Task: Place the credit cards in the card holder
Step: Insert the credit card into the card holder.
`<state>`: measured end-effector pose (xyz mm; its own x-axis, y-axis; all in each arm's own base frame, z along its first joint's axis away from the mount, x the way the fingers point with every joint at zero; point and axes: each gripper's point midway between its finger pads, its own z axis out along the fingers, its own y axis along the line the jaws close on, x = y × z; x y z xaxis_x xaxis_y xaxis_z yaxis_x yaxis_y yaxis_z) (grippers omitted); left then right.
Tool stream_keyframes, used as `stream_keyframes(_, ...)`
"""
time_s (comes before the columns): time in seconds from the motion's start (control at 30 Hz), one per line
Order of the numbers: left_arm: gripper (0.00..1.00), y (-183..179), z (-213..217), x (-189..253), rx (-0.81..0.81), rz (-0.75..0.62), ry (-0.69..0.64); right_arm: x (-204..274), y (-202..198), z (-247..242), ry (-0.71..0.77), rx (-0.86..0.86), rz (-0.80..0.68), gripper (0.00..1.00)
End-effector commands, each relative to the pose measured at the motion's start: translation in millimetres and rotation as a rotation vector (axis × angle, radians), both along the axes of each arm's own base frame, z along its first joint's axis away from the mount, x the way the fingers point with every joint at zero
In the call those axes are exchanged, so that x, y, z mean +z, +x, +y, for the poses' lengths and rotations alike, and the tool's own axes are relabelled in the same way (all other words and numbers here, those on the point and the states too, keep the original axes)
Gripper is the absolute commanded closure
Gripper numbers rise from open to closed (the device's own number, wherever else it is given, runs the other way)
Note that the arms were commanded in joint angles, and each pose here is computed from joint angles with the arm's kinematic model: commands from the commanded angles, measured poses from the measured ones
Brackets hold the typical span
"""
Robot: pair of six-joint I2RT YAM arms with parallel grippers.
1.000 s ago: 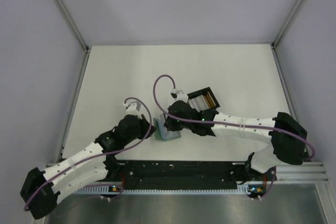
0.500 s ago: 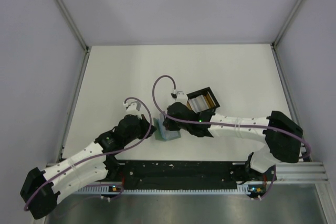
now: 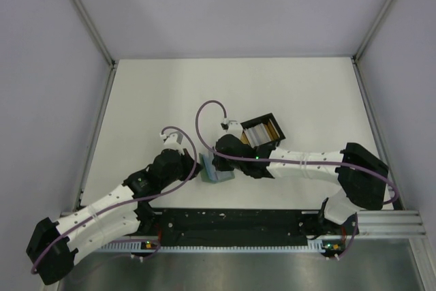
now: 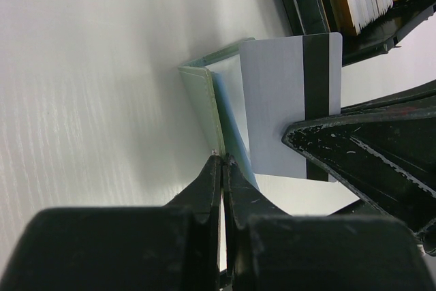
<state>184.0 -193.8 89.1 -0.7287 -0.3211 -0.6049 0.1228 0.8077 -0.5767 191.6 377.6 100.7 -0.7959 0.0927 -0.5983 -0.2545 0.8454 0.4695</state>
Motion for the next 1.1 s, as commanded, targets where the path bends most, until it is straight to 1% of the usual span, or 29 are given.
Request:
stream_keyframes(0.0, 1.0, 7.9, -6.0, 13.9, 0.006, -0.043, -0.042, 18.9, 1.6, 7.3, 0.028, 0.012, -0.049, 1.0)
stream_keyframes(0.47, 1.0, 8.2, -6.4, 12.9, 0.007, -0.044, -0.045, 40.4, -5.0, 20.4, 0.083, 0.062, -0.082, 1.0)
stream_keyframes(0.67, 1.0, 7.7, -6.3, 11.1, 0.007, -0.041, -0.044, 35.8, -5.1, 19.7, 0.074, 0.058, -0.076, 1.0)
stream_keyframes(0.9, 1.0, 7.3, -6.0, 10.1, 0.007, -0.04, -0.043, 48.3, -7.3, 22.9, 0.106, 0.071, -0.088, 1.0)
stream_keyframes(1.07, 1.0, 7.4, -6.1, 10.1, 0.008, -0.039, -0.044, 38.6, -5.9, 24.4, 0.068, 0.071, -0.085, 1.0)
